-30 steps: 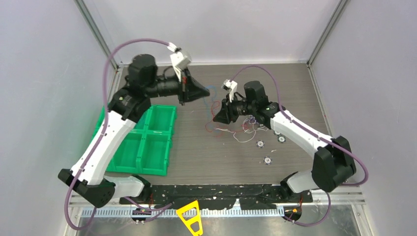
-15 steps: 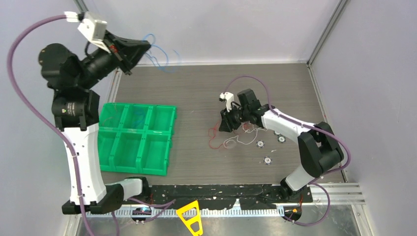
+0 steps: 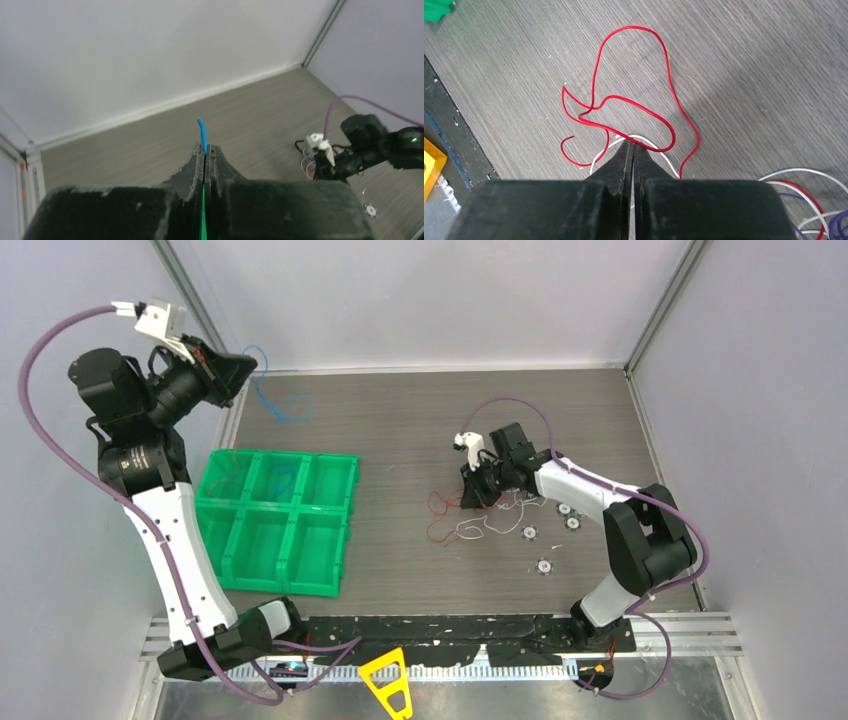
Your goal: Untangle the cables
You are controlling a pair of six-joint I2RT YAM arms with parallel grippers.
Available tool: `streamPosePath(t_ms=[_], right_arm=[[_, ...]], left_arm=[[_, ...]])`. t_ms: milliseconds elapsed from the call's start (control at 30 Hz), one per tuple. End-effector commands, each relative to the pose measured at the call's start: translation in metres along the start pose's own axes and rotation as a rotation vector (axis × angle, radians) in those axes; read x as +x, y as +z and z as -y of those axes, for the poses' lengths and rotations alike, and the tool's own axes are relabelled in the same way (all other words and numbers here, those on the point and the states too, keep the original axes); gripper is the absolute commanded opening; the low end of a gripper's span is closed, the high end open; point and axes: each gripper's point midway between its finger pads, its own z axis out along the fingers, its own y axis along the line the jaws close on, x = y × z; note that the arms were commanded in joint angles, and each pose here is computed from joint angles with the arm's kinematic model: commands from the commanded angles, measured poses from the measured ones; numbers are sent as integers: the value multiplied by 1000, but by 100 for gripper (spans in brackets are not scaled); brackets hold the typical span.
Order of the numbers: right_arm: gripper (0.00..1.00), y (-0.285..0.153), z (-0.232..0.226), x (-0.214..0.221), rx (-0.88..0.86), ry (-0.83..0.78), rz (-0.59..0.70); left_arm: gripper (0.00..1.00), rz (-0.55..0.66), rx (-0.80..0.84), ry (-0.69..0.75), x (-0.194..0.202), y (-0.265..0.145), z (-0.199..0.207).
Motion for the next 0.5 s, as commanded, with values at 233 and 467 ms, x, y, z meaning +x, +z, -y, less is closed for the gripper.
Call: streamPosePath(t_ms=[233, 467], right_arm=[[9, -19, -11, -22, -33, -42, 44], [11, -19, -12, -19, -38, -32, 40]], left_arm=[[0, -200, -112, -17, 114, -11, -43], [0, -313, -245, -45, 161, -22, -83]])
